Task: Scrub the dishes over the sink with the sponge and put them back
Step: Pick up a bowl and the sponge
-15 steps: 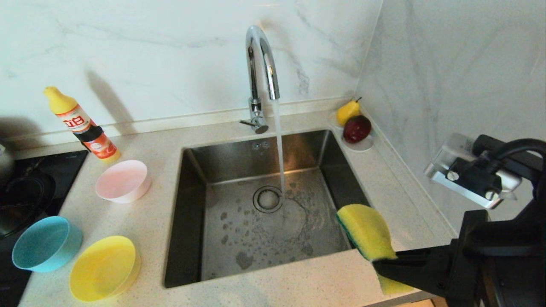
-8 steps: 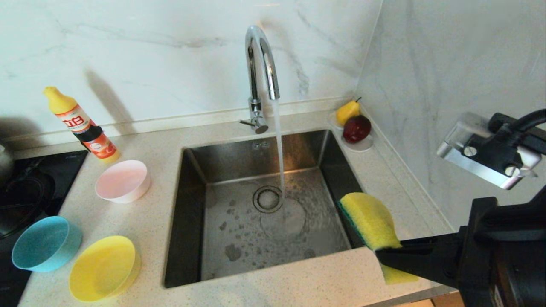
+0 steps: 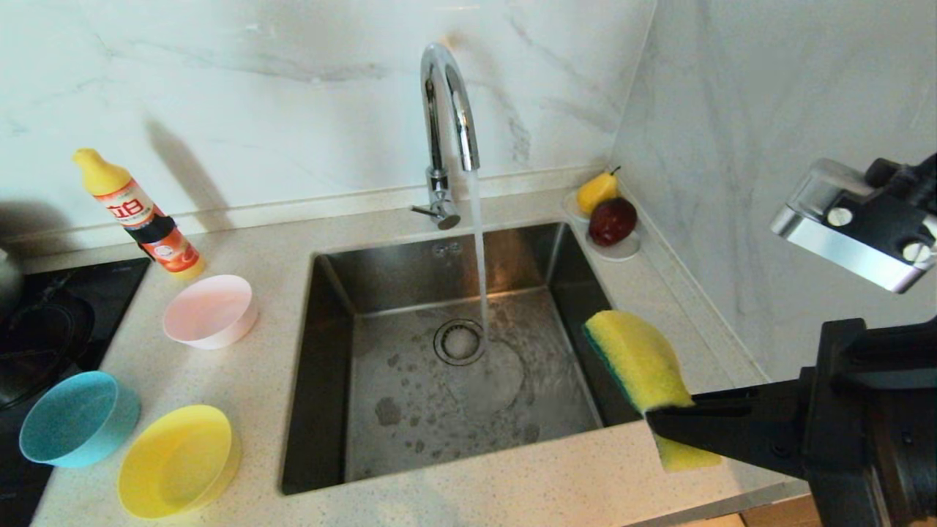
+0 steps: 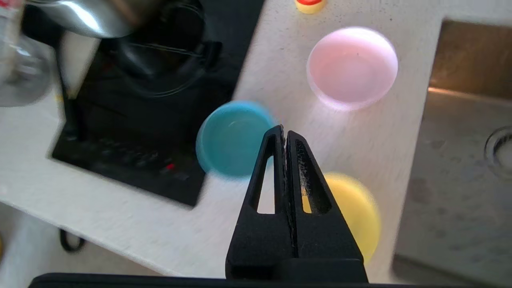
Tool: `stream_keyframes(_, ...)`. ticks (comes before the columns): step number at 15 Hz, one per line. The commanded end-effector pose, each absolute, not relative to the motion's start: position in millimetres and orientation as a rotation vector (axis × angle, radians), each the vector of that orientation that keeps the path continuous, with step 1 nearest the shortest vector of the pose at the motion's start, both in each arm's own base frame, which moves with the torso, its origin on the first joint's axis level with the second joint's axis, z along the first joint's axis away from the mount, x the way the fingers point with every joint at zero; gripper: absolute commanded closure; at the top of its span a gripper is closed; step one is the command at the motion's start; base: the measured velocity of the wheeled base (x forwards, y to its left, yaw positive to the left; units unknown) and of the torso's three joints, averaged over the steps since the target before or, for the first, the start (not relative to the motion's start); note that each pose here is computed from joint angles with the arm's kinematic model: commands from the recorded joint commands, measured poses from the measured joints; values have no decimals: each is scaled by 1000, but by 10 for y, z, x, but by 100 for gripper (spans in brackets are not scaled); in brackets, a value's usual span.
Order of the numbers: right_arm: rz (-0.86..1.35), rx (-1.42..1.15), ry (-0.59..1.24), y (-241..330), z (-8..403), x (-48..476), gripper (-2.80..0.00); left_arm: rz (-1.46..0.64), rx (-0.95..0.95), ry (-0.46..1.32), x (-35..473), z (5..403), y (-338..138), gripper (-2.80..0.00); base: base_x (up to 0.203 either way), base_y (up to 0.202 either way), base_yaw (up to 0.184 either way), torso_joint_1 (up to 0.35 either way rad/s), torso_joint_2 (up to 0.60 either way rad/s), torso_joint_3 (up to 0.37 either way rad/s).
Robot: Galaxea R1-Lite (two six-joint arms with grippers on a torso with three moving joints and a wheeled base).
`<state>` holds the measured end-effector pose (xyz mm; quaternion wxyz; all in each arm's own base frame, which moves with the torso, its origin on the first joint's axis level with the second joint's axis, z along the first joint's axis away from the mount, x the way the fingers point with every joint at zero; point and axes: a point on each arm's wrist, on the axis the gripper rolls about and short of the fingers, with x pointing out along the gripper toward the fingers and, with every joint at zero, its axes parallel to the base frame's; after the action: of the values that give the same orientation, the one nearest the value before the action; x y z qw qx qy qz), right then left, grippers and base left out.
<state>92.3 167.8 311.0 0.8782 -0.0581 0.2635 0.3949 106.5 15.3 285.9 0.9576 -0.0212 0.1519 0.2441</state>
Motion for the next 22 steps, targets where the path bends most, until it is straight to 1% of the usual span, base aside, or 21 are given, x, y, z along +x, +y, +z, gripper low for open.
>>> stream_keyframes(1,822,-122,553,1687,3105,927,0,539,-81,457,1811,2819,371,0,0,0,0,0,0,0)
stream_keyframes(3,820,-125,557,1692,3093,934,0,594,-164,506,2024,2771,703,0,0,0,0,0,0,0)
stream_keyframes(5,818,-130,563,1705,3076,941,0,602,-286,530,2059,2711,1044,0,0,0,0,0,0,0)
stream_keyframes(8,813,-134,570,1710,3054,950,0,560,-469,559,1909,2630,1423,0,0,0,0,0,0,0)
stream_keyframes(10,813,-135,572,1716,3050,953,0,573,-554,564,1793,2577,1568,0,0,0,0,0,0,0)
stream_keyframes(12,811,-136,573,1714,3048,955,0,571,-645,610,1688,2447,1629,0,0,0,0,0,0,0)
stream_keyframes(13,811,-137,576,1718,3043,957,0,568,-681,630,1669,2370,1666,-280,0,0,0,0,0,0)
stream_keyframes(16,808,-133,570,1691,3057,944,0,614,-813,659,1675,2191,1751,-280,0,0,0,0,0,0)
stream_keyframes(22,791,-141,587,1670,3002,960,0,676,-910,737,1671,1879,1944,-280,0,0,0,0,0,0)
